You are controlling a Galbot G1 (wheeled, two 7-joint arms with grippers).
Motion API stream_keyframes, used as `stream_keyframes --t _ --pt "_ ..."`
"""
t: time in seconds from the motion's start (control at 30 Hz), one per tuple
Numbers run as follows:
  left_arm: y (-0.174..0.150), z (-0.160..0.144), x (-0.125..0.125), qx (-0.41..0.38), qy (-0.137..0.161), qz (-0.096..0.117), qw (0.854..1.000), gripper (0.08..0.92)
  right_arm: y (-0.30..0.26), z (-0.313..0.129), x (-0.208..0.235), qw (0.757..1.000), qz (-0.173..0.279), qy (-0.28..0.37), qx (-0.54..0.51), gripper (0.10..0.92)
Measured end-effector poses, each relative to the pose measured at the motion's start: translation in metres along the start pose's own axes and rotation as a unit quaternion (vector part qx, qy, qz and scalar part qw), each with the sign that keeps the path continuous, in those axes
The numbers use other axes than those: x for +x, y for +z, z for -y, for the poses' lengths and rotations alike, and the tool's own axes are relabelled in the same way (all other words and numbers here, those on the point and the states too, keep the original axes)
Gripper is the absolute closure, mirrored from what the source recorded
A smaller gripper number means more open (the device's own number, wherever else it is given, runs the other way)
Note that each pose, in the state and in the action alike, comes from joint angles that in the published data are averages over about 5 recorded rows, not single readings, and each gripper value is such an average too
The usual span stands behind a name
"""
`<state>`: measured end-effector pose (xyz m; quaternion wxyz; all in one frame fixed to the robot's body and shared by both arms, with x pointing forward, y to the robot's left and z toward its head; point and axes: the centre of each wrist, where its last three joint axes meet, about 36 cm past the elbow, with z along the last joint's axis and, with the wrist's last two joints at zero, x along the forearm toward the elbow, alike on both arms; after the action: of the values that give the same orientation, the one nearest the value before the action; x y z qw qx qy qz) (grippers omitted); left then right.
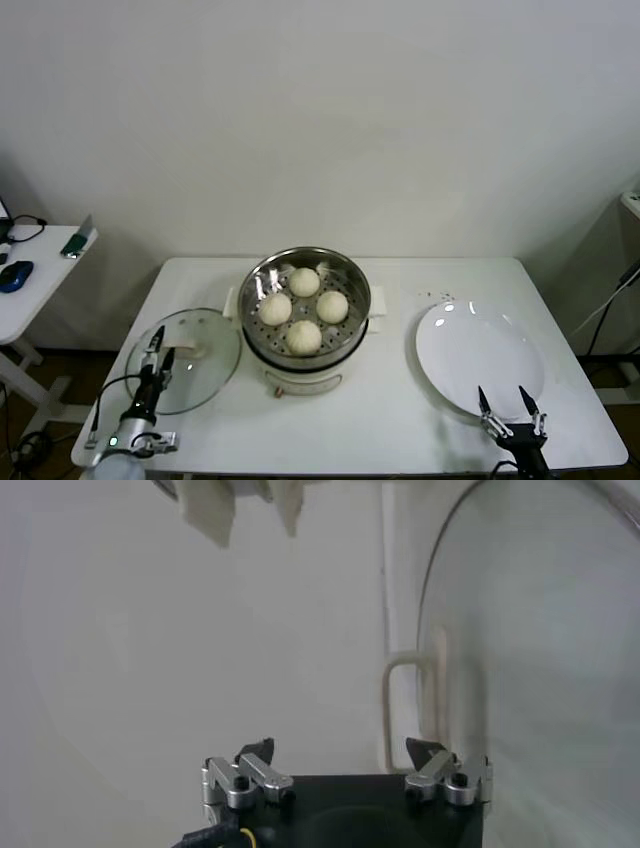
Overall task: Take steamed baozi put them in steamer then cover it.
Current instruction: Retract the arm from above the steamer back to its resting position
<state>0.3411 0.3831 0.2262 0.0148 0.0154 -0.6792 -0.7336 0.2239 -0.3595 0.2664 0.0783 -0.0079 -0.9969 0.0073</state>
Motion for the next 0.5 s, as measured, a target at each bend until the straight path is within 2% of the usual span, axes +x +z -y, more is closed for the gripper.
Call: stream_keyframes --t 0.27,0.37,0.5 --pt "-0.005 -0.003 -0.005 -0.005 0.005 -0.005 1.0 0.185 0.001 -0.003 0.005 1.0 -0.001 0.001 -0.001 0.2" --pt "-0.008 -0.003 -0.005 -0.005 0.007 -0.006 1.0 0.244 0.001 -0.006 0.006 1.0 0.0 0.0 -0.002 0.2" --pt "-0.012 -0.003 -0.006 -0.004 0.011 -0.009 1.0 0.37 0.002 -0.007 0.007 1.0 0.0 -0.001 0.0 0.2"
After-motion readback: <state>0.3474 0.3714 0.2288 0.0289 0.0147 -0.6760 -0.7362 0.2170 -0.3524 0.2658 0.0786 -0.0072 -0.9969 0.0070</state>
